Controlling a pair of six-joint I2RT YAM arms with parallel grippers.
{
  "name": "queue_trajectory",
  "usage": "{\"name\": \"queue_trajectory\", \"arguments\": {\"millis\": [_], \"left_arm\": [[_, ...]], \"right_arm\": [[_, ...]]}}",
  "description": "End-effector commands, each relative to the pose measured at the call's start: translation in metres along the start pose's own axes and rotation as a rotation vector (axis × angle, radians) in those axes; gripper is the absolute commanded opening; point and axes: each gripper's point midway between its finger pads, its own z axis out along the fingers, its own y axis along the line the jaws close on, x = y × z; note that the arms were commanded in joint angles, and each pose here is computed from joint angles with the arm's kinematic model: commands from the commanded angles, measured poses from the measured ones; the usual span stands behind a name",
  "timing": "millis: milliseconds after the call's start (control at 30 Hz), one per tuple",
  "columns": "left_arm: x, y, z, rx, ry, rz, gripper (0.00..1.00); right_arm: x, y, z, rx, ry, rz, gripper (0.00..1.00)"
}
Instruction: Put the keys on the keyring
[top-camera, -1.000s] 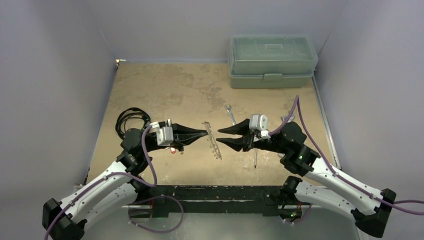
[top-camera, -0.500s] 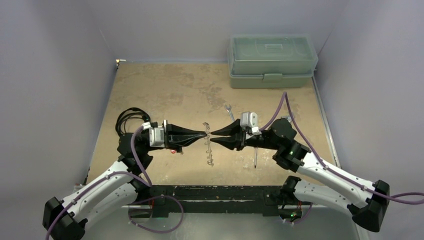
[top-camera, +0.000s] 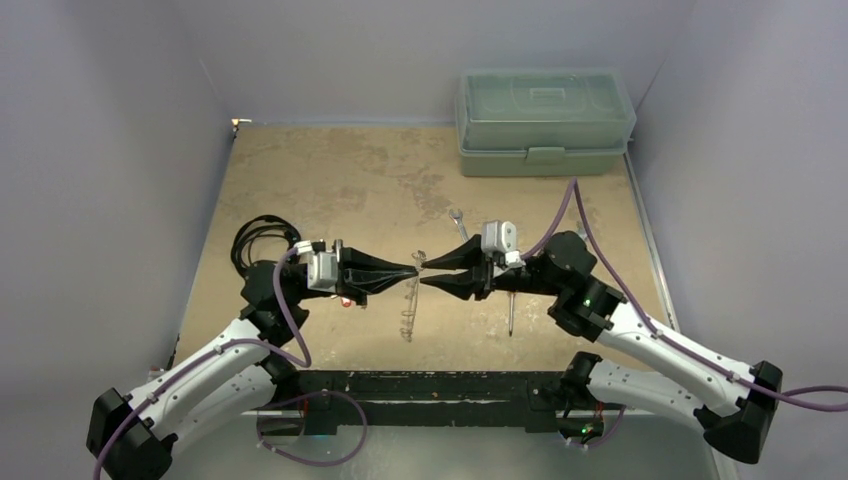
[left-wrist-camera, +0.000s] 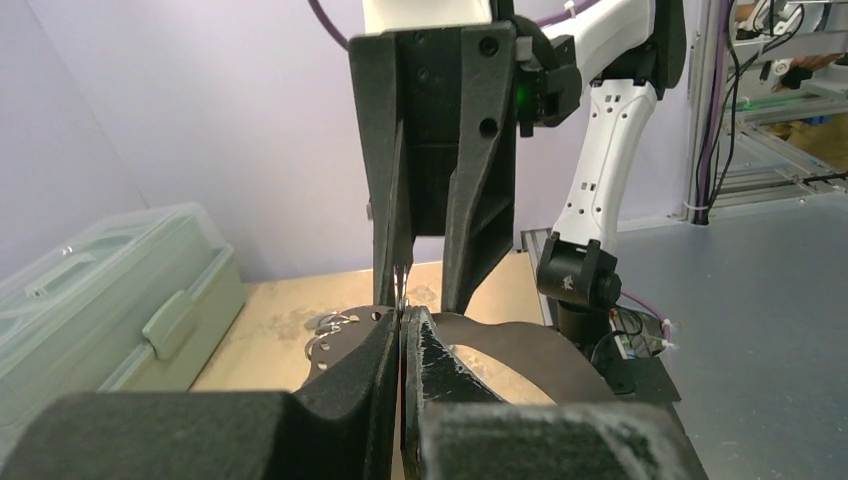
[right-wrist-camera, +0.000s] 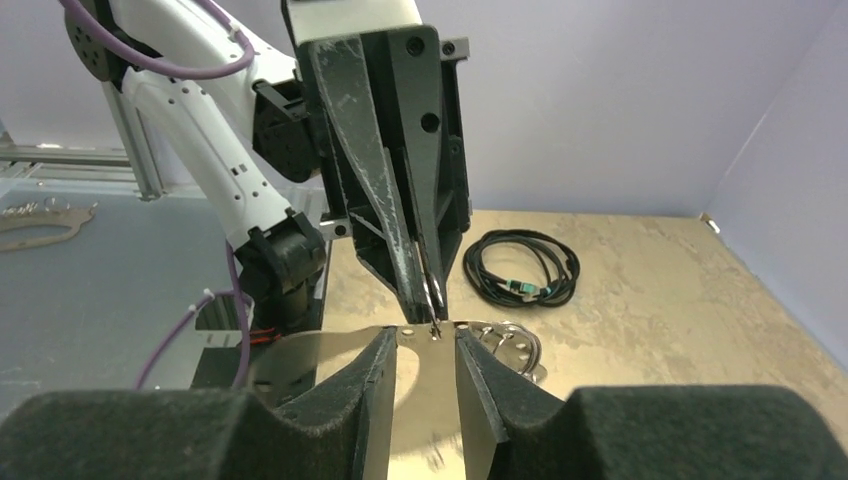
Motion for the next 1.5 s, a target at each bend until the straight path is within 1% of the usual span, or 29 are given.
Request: {"name": "queue_trajectory", "arguments": {"millis": [0, 167, 467, 567, 833, 1200, 1467], "left_arm": [[-0.012, 0.0, 0.001, 0.012, -0.026, 0.041, 0.0], [-0.02, -0.001, 0.001, 0.017, -0.061, 0.037, 0.0], [-0.023, -0.009, 0.005, 0.08, -0.109, -0.019, 0.0], [-0.02, -0.013, 0.006, 0.112, -0.098, -0.041, 0.0], [-0.014, -0.012, 0.006, 0.116, -0.082, -0.055, 0.0], [-0.013, -0.013, 0.007, 0.125, -0.085, -0.074, 0.0], [-0.01, -0.013, 0.007, 0.127, -0.082, -0.082, 0.0]], "right_arm": [[-0.025, 0.003, -0.012, 0.021, -0.063, -0.072, 0.32], [-0.019, 0.006, -0.02, 0.037, -0.075, -0.075, 0.37], [-0.025, 0.007, -0.015, 0.012, -0.101, -0.08, 0.36], [-0.024, 0.006, -0.013, 0.011, -0.1, -0.081, 0.36], [-0.026, 0.006, -0.012, 0.01, -0.112, -0.084, 0.35], [-0.026, 0.006, -0.008, -0.003, -0.112, -0.091, 0.29], [-0.025, 0.006, -0.006, -0.015, -0.109, -0.094, 0.19]]}}
